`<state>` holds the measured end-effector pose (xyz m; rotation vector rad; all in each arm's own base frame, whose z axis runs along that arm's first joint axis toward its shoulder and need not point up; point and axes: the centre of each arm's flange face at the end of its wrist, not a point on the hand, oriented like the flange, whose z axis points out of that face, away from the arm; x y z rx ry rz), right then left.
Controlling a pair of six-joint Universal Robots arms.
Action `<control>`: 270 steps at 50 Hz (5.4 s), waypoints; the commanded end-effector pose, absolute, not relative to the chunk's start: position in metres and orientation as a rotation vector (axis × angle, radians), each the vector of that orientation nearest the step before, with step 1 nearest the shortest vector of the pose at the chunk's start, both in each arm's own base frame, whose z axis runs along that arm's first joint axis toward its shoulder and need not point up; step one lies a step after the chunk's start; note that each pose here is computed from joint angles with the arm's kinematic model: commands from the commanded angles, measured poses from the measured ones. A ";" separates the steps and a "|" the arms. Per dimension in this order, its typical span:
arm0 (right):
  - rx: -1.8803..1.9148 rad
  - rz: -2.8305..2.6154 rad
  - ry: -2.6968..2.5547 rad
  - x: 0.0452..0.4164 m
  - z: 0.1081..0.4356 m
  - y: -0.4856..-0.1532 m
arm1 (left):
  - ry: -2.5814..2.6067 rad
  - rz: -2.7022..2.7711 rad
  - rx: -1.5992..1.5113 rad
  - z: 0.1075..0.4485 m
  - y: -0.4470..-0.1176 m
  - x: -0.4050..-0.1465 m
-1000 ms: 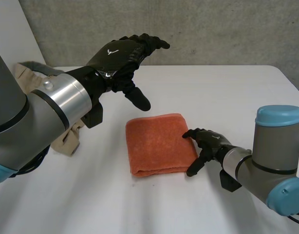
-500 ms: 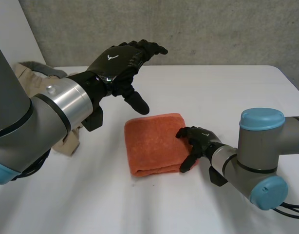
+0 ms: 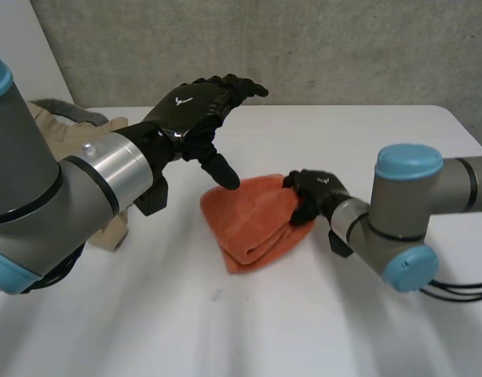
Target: Fold the laundry.
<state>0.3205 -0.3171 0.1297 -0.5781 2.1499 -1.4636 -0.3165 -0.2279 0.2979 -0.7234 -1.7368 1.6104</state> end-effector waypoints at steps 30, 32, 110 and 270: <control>-0.330 -2.083 2.427 0.109 0.130 -0.534 | -1.821 1.570 -0.700 0.271 -0.242 -0.319; -0.405 -2.027 2.388 0.119 0.145 -0.527 | -1.821 1.570 -0.700 0.271 -0.242 -0.319; -0.740 -1.609 2.248 0.286 0.143 -0.373 | -1.851 1.541 -0.699 0.259 -0.242 -0.319; -1.308 -1.753 2.168 0.297 0.182 -0.241 | -2.256 1.980 -1.171 0.112 -0.465 -0.167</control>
